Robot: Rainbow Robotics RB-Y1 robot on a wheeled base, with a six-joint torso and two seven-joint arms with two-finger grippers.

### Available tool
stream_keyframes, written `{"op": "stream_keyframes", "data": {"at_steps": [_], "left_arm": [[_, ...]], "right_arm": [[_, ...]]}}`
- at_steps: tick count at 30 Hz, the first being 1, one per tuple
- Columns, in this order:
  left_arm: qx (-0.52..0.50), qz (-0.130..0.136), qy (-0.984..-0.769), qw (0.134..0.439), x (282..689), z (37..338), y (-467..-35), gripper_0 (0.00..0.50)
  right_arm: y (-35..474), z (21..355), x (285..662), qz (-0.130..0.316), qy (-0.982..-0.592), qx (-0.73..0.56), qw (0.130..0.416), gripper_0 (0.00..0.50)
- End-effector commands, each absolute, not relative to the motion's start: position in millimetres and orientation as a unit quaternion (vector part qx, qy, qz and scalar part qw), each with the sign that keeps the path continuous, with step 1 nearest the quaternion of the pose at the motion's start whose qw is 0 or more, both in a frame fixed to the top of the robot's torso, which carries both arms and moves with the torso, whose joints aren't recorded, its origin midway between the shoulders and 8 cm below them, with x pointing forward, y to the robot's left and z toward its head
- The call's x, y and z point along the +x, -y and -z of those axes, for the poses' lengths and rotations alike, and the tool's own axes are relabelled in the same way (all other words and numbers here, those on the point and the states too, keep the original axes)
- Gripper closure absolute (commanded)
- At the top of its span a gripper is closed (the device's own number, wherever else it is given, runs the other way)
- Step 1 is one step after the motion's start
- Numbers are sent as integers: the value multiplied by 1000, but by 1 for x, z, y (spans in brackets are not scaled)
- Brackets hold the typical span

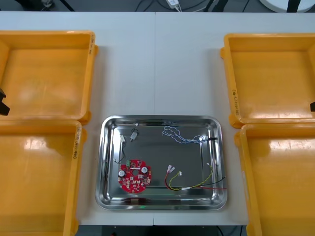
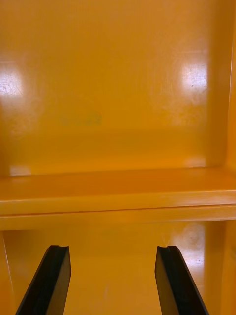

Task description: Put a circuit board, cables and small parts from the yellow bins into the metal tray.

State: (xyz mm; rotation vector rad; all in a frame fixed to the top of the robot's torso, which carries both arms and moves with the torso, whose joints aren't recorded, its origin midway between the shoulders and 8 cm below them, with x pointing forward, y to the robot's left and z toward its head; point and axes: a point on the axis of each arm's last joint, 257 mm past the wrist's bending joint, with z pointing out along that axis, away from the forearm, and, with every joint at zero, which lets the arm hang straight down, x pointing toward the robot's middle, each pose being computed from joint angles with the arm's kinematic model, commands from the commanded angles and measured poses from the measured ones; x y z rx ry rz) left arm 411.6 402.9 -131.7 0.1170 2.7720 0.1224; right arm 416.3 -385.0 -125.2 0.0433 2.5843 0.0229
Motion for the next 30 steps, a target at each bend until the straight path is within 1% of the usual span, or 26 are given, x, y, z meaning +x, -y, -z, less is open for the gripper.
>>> {"op": "stream_keyframes", "data": {"at_steps": [1,6,9,19,26,30], "left_arm": [[26,-36,-982,186,413,140,-407,0],[21,-31,-981,189,413,145,-407,0],[24,-33,-981,189,413,145,-407,0],[18,-15,-978,206,419,145,-402,0],[32,-28,-975,218,414,142,-400,0],[33,-27,-976,215,413,144,-400,0]], "right_arm": [[386,112,418,-2,-956,-2,292,0],[386,112,418,-2,-956,-2,292,0],[386,112,418,-2,-956,-2,292,0],[386,112,418,-2,-956,-2,292,0],[386,112,418,-2,-956,-2,292,0],[386,112,418,-2,-956,-2,292,0]]}}
